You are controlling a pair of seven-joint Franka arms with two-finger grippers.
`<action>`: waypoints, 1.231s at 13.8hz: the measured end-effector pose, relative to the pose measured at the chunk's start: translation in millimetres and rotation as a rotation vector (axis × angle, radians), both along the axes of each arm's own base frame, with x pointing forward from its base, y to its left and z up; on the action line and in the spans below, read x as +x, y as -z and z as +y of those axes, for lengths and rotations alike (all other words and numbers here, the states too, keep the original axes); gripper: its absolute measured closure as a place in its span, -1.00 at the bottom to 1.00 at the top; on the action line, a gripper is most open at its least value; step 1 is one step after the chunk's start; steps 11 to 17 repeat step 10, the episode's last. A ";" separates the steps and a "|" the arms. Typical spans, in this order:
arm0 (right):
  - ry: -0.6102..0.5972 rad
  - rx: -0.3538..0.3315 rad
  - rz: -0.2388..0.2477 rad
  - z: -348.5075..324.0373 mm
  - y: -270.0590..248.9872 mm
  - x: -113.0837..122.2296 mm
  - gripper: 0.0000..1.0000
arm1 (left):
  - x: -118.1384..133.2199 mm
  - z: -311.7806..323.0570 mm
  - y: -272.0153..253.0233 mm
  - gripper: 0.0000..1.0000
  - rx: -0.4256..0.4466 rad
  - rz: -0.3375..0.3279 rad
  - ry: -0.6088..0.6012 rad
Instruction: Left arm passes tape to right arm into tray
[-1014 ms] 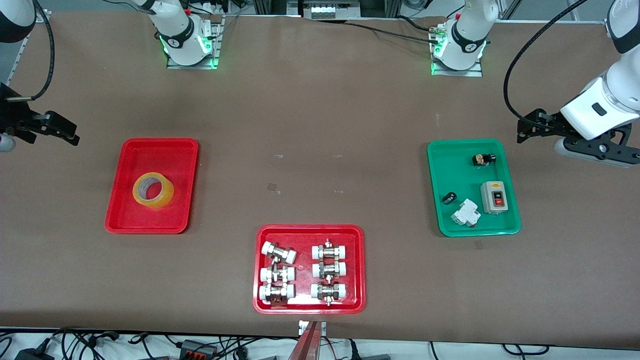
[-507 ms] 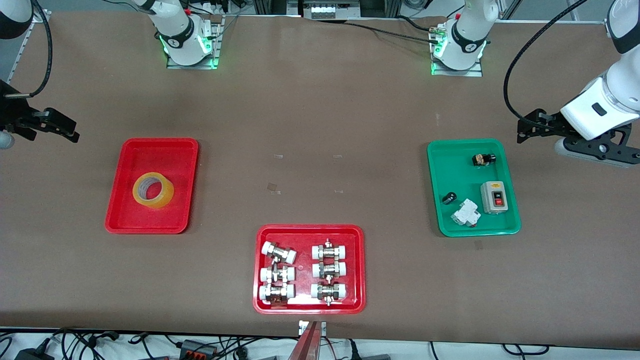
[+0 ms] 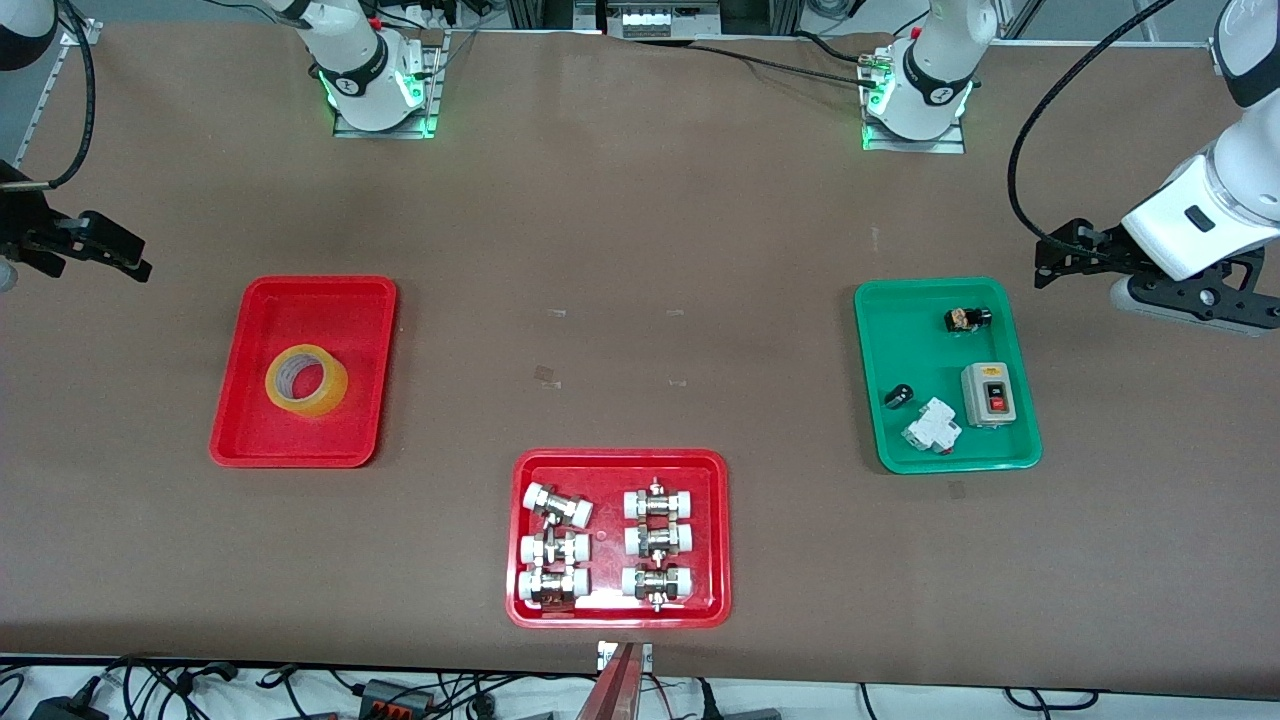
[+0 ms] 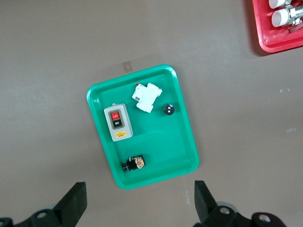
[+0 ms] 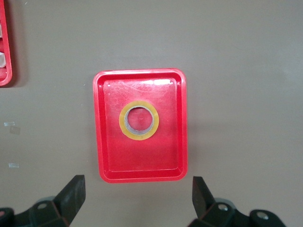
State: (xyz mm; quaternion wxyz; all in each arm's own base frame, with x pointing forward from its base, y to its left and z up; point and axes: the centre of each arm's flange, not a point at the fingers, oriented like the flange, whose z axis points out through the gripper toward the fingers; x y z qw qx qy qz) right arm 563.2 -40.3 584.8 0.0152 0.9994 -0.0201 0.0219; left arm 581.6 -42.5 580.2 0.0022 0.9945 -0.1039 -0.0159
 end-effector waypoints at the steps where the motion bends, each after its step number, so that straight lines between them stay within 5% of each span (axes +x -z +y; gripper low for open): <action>1: 0.000 0.000 0.003 0.0 -1.1 -1.5 -1.00 | 0.0 0.0 0.0 -1.00 0.000 0.000 0.000; 7: 0.002 0.004 0.061 0.2 1.1 -9.8 -1.00 | 0.0 0.0 0.0 -1.00 0.000 0.000 0.000; 17: 0.002 0.004 0.062 0.2 1.2 -10.0 -1.00 | 0.0 0.0 0.0 -1.00 0.000 0.000 0.000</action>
